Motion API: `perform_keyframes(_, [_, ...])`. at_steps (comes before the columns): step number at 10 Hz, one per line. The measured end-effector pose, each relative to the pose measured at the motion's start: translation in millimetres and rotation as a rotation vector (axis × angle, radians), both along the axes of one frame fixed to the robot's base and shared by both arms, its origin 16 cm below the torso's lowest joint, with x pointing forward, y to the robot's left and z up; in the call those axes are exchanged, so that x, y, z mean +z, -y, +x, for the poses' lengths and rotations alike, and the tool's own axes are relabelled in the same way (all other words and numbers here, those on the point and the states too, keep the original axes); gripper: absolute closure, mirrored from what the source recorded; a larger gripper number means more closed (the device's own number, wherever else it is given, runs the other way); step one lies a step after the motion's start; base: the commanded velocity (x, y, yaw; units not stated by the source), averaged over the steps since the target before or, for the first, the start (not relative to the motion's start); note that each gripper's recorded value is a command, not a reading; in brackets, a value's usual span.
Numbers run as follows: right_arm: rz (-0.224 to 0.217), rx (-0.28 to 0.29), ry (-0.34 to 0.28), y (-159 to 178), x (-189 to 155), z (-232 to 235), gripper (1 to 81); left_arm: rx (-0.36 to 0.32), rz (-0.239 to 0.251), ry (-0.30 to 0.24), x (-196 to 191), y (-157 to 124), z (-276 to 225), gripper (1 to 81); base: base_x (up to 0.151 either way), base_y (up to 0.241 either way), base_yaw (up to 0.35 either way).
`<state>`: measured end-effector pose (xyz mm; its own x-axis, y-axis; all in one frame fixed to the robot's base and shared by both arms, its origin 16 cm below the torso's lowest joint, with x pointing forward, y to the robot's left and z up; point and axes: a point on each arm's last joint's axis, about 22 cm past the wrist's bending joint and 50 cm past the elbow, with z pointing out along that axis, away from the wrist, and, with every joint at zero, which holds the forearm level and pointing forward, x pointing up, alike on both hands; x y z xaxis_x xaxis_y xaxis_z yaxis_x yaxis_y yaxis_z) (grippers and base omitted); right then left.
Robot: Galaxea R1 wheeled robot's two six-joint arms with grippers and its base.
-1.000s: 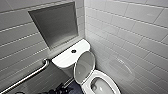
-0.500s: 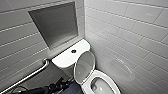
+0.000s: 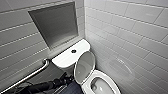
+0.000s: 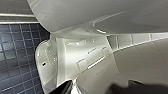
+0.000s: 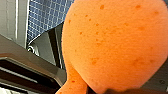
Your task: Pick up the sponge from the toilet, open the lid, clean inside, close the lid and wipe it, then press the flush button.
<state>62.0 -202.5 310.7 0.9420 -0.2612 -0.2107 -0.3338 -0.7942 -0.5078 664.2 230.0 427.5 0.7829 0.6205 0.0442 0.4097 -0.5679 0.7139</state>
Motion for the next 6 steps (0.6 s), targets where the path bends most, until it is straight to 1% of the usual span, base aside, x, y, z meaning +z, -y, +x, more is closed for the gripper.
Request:
perform_keyframes(2, [-0.001, -0.002, -0.001, 0.2, 0.0, -0.3, 81.1, -0.025, -0.028, -0.01, -0.2, 22.0, -4.2, 1.0, 0.0, 0.0, 0.0])
perform_keyframes(3, [-0.01, 0.0, -0.002, 3.8, -2.5, -1.0, 81.1, -0.054, -0.042, -0.016, 0.0, 32.8, -13.1, 1.0, 0.0, 0.0, 0.0])
perform_keyframes(5, [-0.027, 0.008, -0.009, 9.0, -6.9, -3.8, 81.1, -0.174, -0.038, -0.016, -11.1, 56.5, -49.4, 1.0, 0.0, 0.0, 0.0])
perform_keyframes(6, [-0.038, 0.016, -0.013, 12.1, -10.2, -6.4, 81.1, -0.222, -0.05, -0.035, -21.4, 74.1, -76.5, 1.0, 0.0, 0.0, 0.0])
